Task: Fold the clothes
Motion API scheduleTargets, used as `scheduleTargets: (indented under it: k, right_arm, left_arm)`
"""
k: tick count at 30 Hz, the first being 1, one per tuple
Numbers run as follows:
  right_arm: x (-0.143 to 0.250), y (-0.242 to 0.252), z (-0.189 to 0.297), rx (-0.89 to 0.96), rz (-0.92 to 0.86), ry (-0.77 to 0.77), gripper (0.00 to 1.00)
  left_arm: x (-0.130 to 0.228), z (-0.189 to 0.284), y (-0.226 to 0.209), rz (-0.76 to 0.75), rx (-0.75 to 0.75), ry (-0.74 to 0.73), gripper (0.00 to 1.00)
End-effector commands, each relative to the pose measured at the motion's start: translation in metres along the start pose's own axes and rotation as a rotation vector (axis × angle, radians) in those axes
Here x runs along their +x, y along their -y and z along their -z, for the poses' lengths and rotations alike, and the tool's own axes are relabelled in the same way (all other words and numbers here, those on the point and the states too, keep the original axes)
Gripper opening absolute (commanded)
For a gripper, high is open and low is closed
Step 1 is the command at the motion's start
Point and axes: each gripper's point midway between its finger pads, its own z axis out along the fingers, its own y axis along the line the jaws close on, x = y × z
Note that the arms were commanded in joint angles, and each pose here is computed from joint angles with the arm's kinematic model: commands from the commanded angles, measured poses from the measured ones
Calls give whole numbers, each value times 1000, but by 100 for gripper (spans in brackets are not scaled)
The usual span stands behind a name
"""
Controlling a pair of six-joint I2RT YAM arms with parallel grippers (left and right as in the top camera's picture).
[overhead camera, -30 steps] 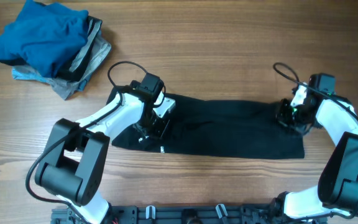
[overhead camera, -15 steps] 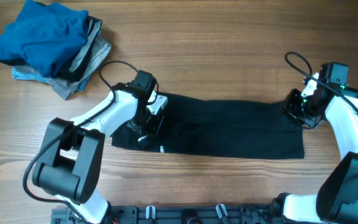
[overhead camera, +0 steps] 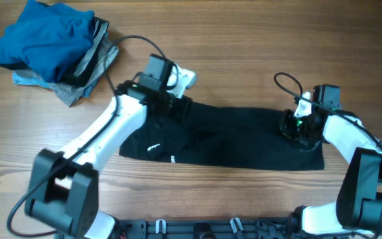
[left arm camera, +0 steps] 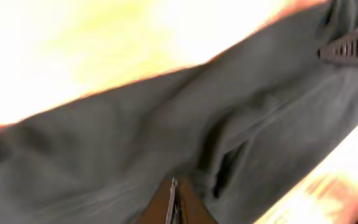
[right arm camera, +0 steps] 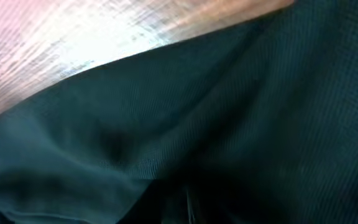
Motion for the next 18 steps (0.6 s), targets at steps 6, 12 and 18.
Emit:
scheduleTargets:
  k: [6, 12, 18]
  right_arm:
    - [12, 19, 15, 101, -134, -52, 16]
    - [-33, 12, 58, 80, -126, 118, 40]
    - [-8, 50, 70, 300, -297, 88, 29]
  left_arm:
    - [88, -36, 17, 59, 24, -373, 4]
    - [107, -25, -19, 56, -181, -455, 4]
    - [98, -16, -41, 129, -212, -424, 4]
